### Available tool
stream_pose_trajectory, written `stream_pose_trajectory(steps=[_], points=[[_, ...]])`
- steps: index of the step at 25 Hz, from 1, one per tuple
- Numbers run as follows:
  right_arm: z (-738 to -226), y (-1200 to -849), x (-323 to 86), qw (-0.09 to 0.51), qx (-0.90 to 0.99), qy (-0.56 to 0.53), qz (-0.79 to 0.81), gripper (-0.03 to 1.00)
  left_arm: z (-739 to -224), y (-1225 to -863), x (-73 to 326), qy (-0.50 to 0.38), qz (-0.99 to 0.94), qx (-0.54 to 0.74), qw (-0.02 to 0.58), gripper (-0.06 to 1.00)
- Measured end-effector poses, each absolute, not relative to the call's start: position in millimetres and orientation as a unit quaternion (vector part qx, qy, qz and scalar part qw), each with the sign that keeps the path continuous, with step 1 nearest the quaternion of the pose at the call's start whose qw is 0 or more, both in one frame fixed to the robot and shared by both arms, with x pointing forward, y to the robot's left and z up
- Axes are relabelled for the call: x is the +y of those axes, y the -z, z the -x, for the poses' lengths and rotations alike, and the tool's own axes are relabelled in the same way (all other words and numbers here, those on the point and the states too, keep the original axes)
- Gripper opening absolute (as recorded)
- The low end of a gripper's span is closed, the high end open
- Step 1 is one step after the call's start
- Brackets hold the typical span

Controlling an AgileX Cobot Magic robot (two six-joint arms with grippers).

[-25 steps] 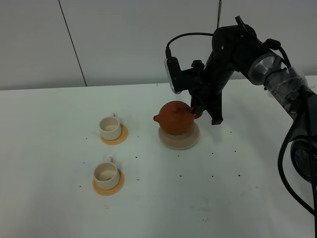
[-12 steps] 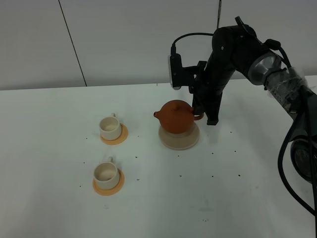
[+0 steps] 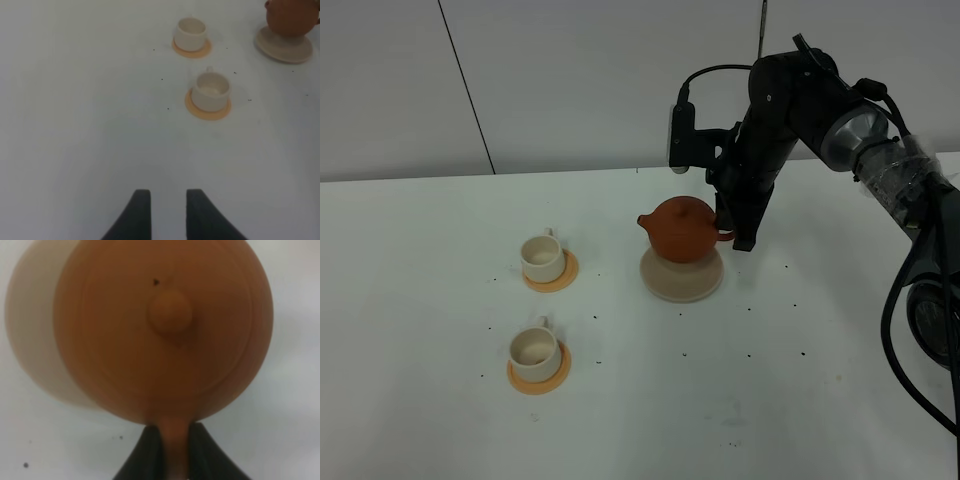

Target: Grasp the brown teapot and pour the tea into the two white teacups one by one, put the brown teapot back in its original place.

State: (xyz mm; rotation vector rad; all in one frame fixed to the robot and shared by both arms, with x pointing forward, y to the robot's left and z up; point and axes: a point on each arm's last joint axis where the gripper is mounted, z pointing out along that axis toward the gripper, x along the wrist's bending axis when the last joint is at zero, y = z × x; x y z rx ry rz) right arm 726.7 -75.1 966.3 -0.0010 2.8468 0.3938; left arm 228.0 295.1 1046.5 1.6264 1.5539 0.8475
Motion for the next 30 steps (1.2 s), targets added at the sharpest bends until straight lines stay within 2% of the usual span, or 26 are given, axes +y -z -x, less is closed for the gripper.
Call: stream_pose_trajectory(steps=[7, 22, 30], points=[[-726, -968, -75, 0.130, 0.981, -0.140, -0.031, 0.09, -228, -1047, 295, -0.329, -0.631, 0.603, 0.361, 0.24], [-721, -1003, -77, 0.148, 0.971, -0.165, -0.092, 0.09, -228, -1047, 295, -0.329, -0.631, 0.603, 0.361, 0.24], [-711, -1006, -58, 0.145, 0.970, -0.168, -0.098, 0.09, -228, -1047, 295, -0.329, -0.631, 0.603, 0.360, 0.24]])
